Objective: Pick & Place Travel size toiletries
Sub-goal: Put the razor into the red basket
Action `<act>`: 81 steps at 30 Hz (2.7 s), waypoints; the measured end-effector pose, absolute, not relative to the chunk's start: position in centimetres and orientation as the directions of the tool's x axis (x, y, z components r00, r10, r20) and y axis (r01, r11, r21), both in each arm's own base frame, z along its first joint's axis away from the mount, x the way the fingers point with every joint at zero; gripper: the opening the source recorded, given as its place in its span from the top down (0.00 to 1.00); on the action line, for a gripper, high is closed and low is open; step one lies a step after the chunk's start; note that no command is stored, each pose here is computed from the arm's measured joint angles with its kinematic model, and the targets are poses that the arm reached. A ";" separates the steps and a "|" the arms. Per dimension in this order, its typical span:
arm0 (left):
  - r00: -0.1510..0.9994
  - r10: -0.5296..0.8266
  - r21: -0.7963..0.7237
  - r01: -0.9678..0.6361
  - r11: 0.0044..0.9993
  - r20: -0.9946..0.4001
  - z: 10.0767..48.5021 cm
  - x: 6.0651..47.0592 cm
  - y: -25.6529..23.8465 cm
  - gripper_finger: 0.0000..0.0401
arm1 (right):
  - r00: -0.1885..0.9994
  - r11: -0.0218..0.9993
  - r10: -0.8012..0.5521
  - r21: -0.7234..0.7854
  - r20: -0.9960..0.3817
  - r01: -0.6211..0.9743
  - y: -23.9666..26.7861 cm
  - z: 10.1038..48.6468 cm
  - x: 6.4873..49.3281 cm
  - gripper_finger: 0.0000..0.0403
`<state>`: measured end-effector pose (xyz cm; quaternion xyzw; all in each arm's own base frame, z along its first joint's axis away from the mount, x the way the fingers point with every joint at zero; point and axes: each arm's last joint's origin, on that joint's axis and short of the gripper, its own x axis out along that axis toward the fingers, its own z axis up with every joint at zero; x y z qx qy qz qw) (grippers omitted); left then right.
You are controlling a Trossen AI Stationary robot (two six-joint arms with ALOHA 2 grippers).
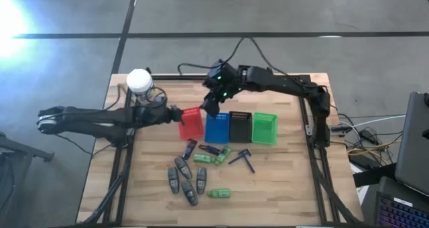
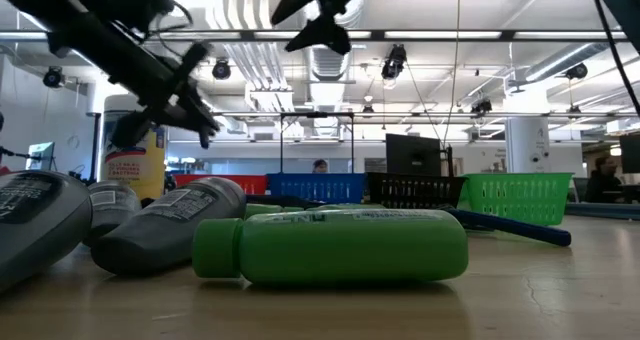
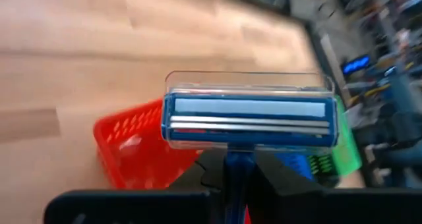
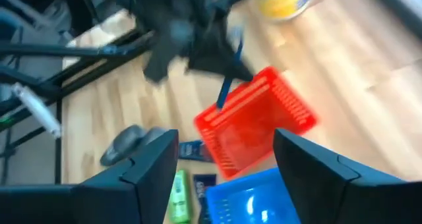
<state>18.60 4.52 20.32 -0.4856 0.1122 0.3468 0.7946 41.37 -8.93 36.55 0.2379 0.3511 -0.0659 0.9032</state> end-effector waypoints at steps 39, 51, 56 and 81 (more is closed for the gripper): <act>0.786 0.341 -0.373 -0.564 0.737 -0.515 29.0 21.3 5.3 0.66 | 0.494 0.592 0.106 0.454 -0.863 0.666 2.2 23.1 27.6 0.49; 0.877 0.177 -0.366 -0.360 0.858 -0.447 29.6 19.6 4.4 0.66 | 0.392 0.514 0.116 0.393 -0.913 0.763 10.1 20.5 27.4 0.49; 0.889 0.127 -0.358 -0.303 0.883 -0.439 29.6 19.6 4.3 0.66 | 0.260 0.534 0.072 0.258 -0.963 0.805 10.6 18.8 28.9 0.49; 0.897 0.090 -0.348 -0.258 0.901 -0.433 29.7 19.6 4.2 0.66 | 0.105 0.616 0.063 0.122 -0.992 0.778 10.9 14.4 30.1 0.94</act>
